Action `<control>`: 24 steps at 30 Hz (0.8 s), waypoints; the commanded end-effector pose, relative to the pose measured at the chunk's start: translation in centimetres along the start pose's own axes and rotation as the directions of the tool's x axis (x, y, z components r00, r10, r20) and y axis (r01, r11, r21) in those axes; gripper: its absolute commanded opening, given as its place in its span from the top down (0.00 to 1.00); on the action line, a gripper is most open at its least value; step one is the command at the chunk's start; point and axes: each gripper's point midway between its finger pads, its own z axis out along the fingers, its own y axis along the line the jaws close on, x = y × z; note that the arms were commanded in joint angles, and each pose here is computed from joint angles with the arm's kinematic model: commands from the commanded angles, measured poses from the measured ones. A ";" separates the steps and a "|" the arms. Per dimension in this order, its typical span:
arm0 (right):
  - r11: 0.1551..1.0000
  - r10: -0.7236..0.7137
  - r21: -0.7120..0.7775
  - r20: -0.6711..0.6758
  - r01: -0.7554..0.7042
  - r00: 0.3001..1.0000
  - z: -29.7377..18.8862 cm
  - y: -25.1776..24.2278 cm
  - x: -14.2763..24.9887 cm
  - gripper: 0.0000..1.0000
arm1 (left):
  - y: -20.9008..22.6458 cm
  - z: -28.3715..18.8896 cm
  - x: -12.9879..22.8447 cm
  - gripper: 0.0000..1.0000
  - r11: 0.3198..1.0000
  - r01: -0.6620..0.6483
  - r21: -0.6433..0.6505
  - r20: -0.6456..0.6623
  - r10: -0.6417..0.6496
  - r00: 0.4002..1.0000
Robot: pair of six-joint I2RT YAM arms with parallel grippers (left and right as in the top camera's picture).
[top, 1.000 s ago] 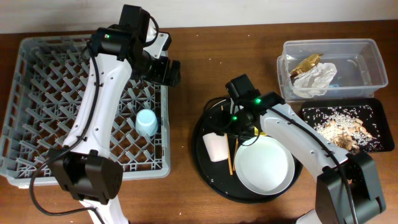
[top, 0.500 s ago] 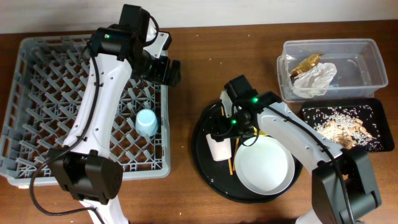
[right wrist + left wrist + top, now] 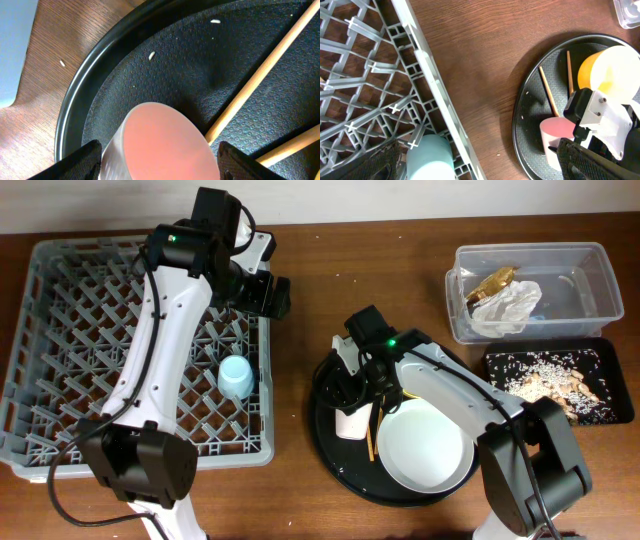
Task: Sort waste into correct bins and load items into the dishwasher rack
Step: 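Grasp the pink cup on the tray with the right gripper, then hand the pink cup from the right gripper to the left gripper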
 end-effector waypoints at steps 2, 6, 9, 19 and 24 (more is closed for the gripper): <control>1.000 0.009 -0.006 -0.082 -0.009 0.997 0.0 0.2 1.7 0.25 | -0.1 -0.3 -0.3 0.01 1.000 -0.018 0.003 0.011 0.018 1.000; 0.999 0.032 -0.023 -0.156 -0.036 0.987 -0.4 0.6 3.4 0.43 | -0.1 -0.3 -0.3 0.01 1.000 -0.018 0.003 0.012 0.018 1.000; 0.999 0.033 -0.023 -0.159 -0.037 0.987 -1.5 0.9 2.8 0.80 | -0.1 -0.3 -0.3 0.01 1.000 -0.018 0.003 0.012 0.018 1.000; 0.921 0.144 -0.384 0.163 -0.072 0.976 -14.3 2.7 -5.9 0.96 | -2.5 -0.6 -0.2 0.01 0.987 -0.015 0.157 0.014 0.013 1.000; 0.629 0.150 -0.687 0.567 0.364 0.810 -25.3 2.9 -10.8 0.96 | -10.8 -7.2 -1.7 0.01 0.637 -0.253 0.728 0.262 0.082 0.962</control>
